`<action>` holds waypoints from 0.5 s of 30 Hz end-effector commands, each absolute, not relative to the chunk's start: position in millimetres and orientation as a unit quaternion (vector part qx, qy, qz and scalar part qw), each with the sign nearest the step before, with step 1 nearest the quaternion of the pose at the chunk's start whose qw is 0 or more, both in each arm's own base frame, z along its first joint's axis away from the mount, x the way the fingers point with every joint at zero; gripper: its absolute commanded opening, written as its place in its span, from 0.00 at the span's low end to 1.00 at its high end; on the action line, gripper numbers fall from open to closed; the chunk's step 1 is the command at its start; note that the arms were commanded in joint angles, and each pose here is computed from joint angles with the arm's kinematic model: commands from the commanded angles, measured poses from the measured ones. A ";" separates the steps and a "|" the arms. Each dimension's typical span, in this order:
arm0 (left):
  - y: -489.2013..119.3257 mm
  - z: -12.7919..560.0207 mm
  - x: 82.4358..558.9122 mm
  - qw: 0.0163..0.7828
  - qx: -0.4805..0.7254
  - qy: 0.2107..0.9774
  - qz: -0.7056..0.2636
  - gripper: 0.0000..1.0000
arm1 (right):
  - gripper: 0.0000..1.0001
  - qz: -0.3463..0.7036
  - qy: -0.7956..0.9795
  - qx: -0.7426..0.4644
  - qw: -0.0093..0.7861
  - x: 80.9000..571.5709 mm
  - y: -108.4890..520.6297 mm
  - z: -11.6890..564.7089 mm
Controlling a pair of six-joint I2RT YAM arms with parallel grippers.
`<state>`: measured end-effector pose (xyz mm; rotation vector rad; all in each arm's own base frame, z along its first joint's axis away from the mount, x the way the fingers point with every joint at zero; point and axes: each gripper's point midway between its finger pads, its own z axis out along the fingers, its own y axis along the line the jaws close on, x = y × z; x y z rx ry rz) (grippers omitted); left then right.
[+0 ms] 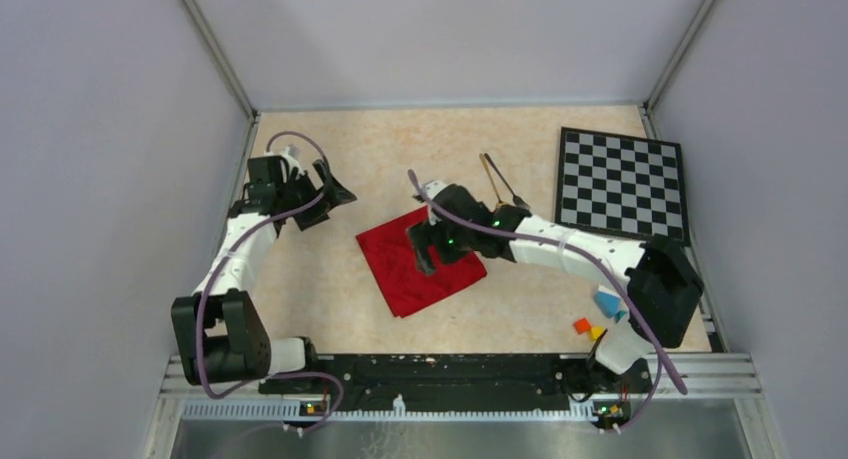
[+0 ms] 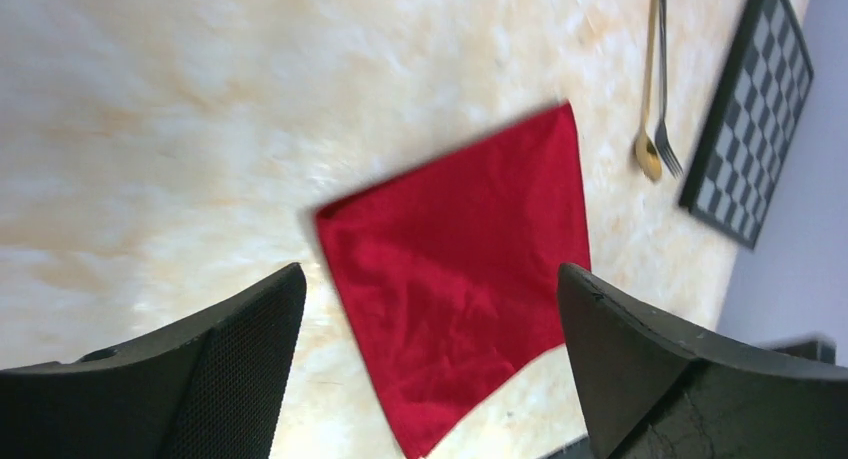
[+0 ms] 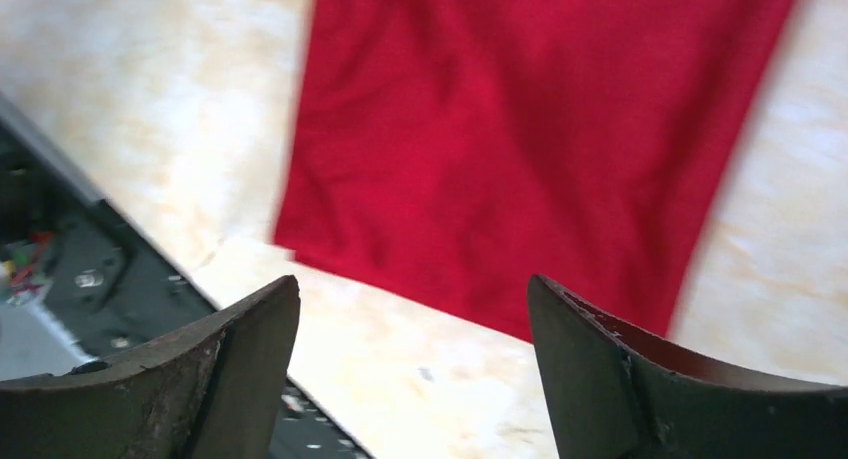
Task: Fold the napkin into a case and place the utensils inside
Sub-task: Pick up the lower triangle-folded napkin.
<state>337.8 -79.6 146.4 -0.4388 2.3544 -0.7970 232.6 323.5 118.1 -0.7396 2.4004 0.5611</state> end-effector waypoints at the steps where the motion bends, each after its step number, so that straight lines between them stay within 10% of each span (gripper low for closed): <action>1: -29.6 161.3 343.5 0.347 -0.200 0.883 -0.244 0.99 | 0.83 0.197 0.909 -0.296 0.216 191.7 368.8 104.3; 15: 20.1 136.7 345.0 0.356 -0.278 0.862 -0.231 0.99 | 0.67 0.097 0.924 -0.351 0.117 146.3 433.7 52.2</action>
